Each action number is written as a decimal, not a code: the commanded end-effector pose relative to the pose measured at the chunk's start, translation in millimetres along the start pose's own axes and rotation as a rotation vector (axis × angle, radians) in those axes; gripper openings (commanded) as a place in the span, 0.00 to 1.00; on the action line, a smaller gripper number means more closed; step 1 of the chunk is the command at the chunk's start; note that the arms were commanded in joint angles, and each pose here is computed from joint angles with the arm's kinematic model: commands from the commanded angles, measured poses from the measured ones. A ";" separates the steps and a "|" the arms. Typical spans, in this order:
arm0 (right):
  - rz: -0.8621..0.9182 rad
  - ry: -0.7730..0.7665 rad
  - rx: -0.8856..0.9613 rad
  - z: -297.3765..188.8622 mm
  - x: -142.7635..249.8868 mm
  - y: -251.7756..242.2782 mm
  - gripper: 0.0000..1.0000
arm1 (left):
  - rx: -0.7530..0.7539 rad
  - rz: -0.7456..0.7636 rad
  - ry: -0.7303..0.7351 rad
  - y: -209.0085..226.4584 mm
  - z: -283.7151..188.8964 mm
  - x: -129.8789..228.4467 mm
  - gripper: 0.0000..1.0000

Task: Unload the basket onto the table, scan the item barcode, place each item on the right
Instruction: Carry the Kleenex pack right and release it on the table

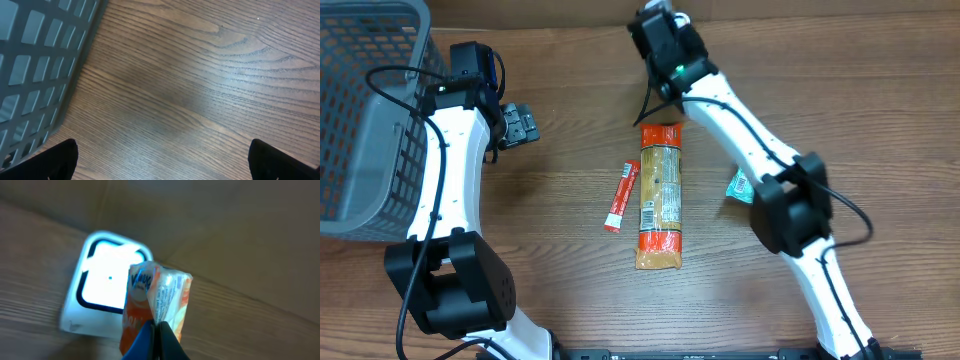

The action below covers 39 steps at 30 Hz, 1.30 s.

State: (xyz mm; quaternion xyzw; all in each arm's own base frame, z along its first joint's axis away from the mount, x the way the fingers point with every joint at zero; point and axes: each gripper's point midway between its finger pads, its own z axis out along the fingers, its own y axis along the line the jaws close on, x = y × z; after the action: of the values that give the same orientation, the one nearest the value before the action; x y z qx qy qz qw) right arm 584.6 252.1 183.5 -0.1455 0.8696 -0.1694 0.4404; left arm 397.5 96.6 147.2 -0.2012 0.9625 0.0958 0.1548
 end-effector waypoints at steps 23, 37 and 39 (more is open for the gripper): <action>0.664 0.961 -0.046 -130.9 247.0 -254.3 0.04 | 0.010 0.004 -0.023 0.2 -7.1 -6.3 1.00; 0.723 1.003 -0.072 -65.2 341.2 -212.6 0.04 | 0.010 0.004 -0.023 0.2 -7.1 -6.3 1.00; 0.721 1.013 -0.072 -65.2 346.6 -209.6 0.04 | 0.009 0.004 -0.023 0.2 -7.1 -6.3 1.00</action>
State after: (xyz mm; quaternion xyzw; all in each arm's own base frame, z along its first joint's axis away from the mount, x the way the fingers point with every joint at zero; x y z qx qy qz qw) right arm 359.9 -68.3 64.4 0.2420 0.9697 -0.0323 0.0008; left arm 397.6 96.6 147.2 -0.2012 0.9625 0.0957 0.1550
